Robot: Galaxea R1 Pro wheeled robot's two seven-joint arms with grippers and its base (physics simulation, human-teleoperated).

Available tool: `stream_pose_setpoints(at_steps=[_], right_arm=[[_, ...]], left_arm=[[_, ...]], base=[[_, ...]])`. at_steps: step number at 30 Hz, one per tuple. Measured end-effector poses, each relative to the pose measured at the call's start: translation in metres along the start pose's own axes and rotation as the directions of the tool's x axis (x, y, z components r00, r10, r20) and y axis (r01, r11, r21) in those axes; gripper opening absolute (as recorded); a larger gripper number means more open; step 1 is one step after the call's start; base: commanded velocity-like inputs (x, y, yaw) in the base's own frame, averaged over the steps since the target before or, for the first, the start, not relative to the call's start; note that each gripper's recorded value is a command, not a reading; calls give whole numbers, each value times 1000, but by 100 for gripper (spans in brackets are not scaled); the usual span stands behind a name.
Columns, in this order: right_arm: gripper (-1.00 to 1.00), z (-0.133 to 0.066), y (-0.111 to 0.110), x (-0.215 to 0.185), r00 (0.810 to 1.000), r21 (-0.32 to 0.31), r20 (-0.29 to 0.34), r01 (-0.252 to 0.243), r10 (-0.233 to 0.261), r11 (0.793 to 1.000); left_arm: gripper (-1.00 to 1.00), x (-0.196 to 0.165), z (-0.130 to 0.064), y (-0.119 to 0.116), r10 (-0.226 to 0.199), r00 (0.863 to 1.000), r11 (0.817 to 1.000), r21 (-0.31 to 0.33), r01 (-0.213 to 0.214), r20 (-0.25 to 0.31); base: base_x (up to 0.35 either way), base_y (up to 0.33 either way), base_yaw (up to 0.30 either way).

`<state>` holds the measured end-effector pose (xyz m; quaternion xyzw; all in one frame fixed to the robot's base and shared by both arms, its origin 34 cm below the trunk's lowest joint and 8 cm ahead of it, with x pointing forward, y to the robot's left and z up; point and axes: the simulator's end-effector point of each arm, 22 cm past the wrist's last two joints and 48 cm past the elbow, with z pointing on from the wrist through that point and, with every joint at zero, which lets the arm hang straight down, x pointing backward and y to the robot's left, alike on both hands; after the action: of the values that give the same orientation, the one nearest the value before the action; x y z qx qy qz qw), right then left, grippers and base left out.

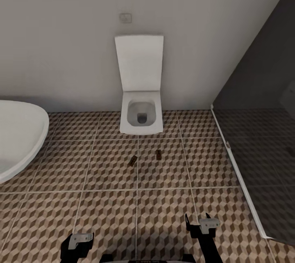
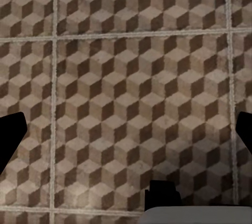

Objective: Take the four mousetraps from the cabinet in the bathroom and place them on the bathroom floor. Make sure all four end up on the same floor surface, and ensure that at least two of them are either under or directly next to the same bathroom sink.

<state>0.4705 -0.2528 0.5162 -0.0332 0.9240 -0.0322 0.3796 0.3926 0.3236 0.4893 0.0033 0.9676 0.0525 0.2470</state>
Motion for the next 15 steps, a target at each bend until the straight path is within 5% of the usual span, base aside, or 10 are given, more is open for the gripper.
stream_pose_setpoints(at_steps=[15], right_arm=[[100, -16, -1, -12, 1000, 0, -1, 0, 0, 1000]], left_arm=[[100, -5, -19, 2, 1, 1000, 1000, -1, -1, -6]], base=[[0, 0, 0]])
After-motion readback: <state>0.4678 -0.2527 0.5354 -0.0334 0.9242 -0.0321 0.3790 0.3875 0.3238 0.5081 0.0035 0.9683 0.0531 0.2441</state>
